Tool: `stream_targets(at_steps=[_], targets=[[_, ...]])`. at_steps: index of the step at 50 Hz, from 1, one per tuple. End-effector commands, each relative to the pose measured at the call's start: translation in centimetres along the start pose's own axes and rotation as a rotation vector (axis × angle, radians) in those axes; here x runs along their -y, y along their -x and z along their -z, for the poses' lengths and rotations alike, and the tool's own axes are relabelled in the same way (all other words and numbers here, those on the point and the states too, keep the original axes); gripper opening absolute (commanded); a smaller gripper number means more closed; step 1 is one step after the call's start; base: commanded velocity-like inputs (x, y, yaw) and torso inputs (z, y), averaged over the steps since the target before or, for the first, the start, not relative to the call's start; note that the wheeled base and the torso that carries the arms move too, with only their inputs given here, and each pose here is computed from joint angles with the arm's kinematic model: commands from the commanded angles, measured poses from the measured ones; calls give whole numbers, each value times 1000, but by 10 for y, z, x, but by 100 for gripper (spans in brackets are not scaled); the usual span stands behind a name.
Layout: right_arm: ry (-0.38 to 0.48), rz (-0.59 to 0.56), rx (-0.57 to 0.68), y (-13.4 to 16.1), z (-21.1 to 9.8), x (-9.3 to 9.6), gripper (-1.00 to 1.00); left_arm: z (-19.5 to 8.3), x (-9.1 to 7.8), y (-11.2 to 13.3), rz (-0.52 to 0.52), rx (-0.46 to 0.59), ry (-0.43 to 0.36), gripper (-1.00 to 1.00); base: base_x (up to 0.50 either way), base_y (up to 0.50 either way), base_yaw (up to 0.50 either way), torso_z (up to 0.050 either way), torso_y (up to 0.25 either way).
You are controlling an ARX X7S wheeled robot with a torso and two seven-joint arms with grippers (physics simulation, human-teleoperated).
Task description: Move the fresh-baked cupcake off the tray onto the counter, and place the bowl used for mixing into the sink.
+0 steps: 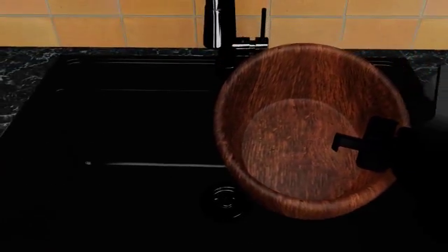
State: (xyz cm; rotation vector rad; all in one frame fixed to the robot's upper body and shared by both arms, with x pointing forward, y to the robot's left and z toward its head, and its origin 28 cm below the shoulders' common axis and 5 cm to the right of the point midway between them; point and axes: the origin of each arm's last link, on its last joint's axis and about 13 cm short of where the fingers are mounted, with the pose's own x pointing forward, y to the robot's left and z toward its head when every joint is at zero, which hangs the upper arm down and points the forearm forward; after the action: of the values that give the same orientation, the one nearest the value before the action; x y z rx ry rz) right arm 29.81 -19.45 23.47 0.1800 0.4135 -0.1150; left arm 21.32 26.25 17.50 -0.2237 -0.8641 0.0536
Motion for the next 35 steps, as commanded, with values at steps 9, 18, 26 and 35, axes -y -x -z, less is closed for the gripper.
stream_targets(at_steps=[9,18,26,35], targets=[[24,-3,-40,-25,7,-4,-100,0,0,0,3,0,0,100,0,0,0,1,1],[44,-13,-65,-36,14,-8,-100,0,0,0,5,1,-2,100,201,0,0,0,0],[56,-7,-94,-39,22,-7,-100,0,0,0,5,2,-2,100,365,0,0,0,1],[83,14,-146,-44,42,-8,-100,0,0,0,3,2,-2,100,105,0,0,0,1]])
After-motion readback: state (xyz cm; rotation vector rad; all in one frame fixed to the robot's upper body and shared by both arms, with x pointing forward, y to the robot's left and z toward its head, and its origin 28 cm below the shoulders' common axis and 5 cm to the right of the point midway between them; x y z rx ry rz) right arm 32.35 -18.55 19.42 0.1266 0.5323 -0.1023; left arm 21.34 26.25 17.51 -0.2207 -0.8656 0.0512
